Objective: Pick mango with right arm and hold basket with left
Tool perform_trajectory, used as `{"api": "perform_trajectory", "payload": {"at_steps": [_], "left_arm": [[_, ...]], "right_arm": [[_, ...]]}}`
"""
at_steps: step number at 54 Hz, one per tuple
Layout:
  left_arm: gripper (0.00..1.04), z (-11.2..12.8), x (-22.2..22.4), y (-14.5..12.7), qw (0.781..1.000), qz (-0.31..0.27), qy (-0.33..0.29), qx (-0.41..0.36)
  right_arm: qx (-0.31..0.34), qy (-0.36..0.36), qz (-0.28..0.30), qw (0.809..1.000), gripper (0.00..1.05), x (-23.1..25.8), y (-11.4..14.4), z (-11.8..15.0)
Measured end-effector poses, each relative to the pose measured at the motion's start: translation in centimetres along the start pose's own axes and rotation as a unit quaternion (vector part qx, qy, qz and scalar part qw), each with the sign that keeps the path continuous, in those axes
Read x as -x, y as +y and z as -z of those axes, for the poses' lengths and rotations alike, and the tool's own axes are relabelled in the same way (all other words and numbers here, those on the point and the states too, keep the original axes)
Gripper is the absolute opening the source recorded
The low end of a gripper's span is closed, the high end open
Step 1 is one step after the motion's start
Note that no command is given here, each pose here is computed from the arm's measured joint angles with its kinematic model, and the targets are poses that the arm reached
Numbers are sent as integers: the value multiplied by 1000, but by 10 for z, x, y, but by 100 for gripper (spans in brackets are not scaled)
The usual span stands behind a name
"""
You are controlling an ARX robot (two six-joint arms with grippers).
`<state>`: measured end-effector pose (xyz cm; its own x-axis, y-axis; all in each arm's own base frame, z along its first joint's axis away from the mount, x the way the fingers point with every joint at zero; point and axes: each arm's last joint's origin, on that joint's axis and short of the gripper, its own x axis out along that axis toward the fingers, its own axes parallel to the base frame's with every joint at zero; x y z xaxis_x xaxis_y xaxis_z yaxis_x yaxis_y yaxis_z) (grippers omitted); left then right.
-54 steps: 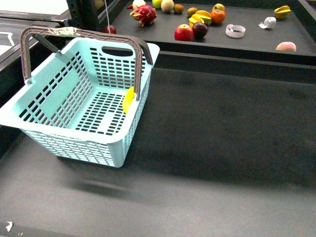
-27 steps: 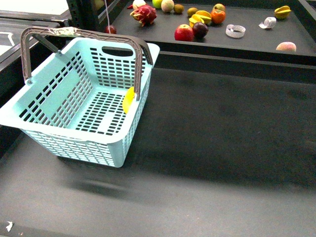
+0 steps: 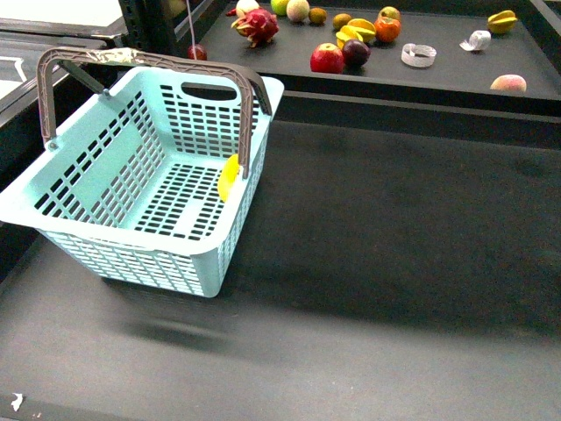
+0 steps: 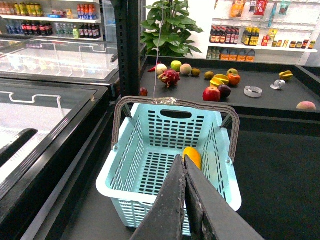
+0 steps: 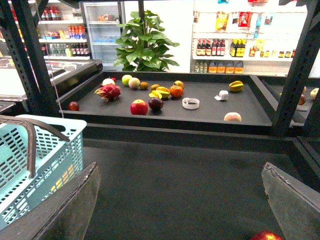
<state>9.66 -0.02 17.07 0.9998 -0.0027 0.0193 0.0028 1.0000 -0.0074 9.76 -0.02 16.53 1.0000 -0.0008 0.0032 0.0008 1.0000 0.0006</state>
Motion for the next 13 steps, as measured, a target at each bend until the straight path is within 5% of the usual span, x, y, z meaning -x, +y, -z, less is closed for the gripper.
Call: {"api": "perform_trajectory", "payload": {"at_steps": [6,13], "left_arm": [[2,0,0,0,1000,0,0,0],[31,0,0,0,1000,0,0,0]], "right_arm": [[0,0,0,1000,96,0,0,0],[0,0,0,1000,96,0,0,0]]}}
